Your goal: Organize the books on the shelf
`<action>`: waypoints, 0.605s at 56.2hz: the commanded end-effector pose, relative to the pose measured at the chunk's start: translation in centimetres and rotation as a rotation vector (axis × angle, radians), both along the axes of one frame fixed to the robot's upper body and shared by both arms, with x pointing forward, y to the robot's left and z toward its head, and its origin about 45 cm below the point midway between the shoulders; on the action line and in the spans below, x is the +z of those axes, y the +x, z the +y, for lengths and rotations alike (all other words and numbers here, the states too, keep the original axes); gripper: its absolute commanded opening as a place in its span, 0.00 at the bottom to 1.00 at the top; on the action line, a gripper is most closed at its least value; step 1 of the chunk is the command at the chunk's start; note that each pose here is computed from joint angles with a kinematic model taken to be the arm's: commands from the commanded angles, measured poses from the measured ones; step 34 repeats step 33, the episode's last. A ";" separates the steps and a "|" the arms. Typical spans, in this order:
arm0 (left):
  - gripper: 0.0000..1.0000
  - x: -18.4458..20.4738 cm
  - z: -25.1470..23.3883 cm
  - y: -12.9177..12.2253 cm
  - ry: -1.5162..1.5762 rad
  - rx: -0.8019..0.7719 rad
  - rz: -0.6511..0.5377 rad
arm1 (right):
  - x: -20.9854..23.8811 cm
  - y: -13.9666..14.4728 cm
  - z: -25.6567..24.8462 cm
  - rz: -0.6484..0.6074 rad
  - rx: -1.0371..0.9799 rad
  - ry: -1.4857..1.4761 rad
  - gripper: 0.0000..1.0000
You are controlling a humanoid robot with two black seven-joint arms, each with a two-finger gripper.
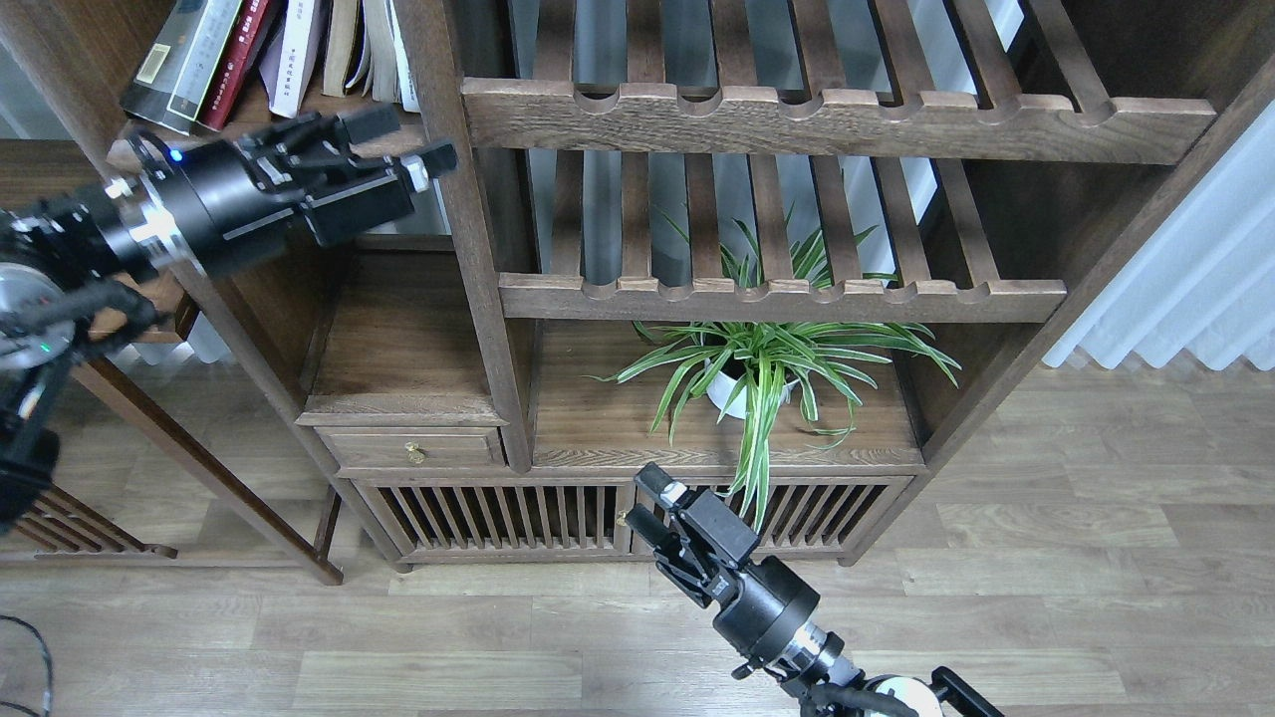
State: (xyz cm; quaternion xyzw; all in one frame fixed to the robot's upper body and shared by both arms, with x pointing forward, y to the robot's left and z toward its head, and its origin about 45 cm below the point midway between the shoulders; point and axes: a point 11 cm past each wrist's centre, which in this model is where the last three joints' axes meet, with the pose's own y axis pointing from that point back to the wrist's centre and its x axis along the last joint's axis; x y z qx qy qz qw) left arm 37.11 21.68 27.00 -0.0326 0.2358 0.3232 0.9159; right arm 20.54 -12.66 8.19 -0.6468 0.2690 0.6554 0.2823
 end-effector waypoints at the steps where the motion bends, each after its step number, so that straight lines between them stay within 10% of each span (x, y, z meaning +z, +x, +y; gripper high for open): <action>1: 0.99 -4.4 -1.7 -2.4 -0.116 0.016 0.123 | 0.0 0.8 -1.0 -0.006 -0.032 -0.010 0.99; 14: 1.00 -14.4 -3.7 -11.0 -0.332 0.138 0.448 | 0.1 1.0 -1.2 -0.010 -0.043 -0.009 0.99; 34: 1.00 -14.6 -1.2 -11.1 -0.373 0.222 0.454 | 0.1 1.0 -1.1 -0.009 -0.038 -0.009 0.99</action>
